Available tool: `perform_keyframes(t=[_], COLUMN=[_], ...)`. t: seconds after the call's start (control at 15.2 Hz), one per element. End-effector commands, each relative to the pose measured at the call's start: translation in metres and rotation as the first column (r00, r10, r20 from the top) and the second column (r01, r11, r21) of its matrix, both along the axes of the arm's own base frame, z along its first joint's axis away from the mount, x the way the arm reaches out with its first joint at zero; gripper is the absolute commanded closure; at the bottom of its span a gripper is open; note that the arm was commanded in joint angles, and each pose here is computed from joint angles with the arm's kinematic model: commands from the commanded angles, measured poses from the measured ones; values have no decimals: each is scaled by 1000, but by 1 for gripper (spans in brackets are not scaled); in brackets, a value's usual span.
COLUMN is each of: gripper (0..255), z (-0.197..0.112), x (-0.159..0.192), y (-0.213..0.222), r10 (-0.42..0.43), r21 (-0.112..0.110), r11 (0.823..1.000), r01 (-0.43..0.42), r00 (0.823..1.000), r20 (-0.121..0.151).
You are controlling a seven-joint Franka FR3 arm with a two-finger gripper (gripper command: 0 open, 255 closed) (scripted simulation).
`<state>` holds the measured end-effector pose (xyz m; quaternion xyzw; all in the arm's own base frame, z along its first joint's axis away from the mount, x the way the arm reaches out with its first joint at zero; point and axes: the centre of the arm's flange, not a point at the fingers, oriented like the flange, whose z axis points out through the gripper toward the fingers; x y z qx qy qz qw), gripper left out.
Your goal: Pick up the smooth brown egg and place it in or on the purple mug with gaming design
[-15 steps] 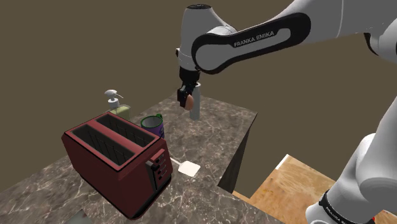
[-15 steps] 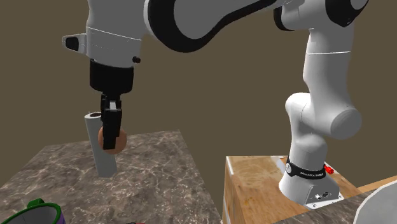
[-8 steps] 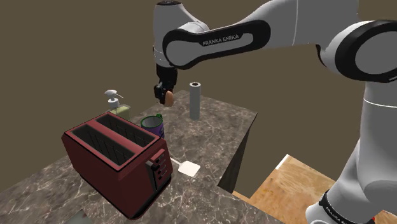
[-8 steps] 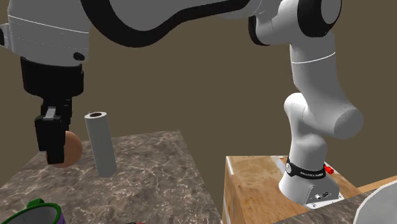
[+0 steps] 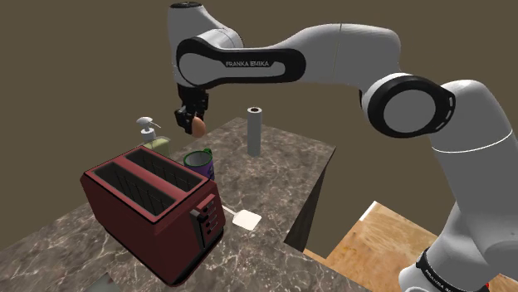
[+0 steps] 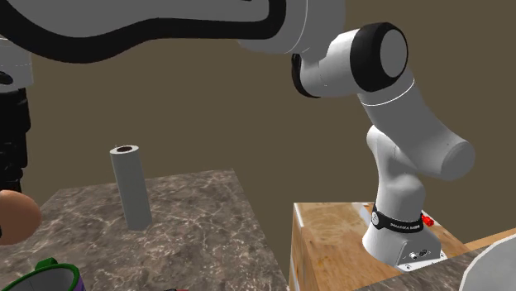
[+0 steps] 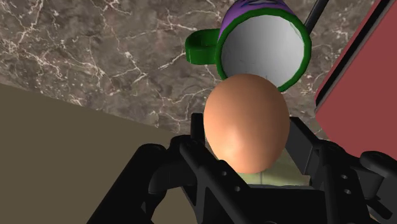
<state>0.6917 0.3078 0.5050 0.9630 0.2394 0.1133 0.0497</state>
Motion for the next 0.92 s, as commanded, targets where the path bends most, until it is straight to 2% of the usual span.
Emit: perform_keyframes(t=[0.0,0.73,0.86], gripper=[255,255,255], z=[-10,-68,-71], x=[1,1,1], y=[0,0,0], r10=[-1,-1,-1], r21=[0,0,0], r11=[1000,1000,1000], r01=[1,1,1], r00=[1000,1000,1000], r20=[1,1,1])
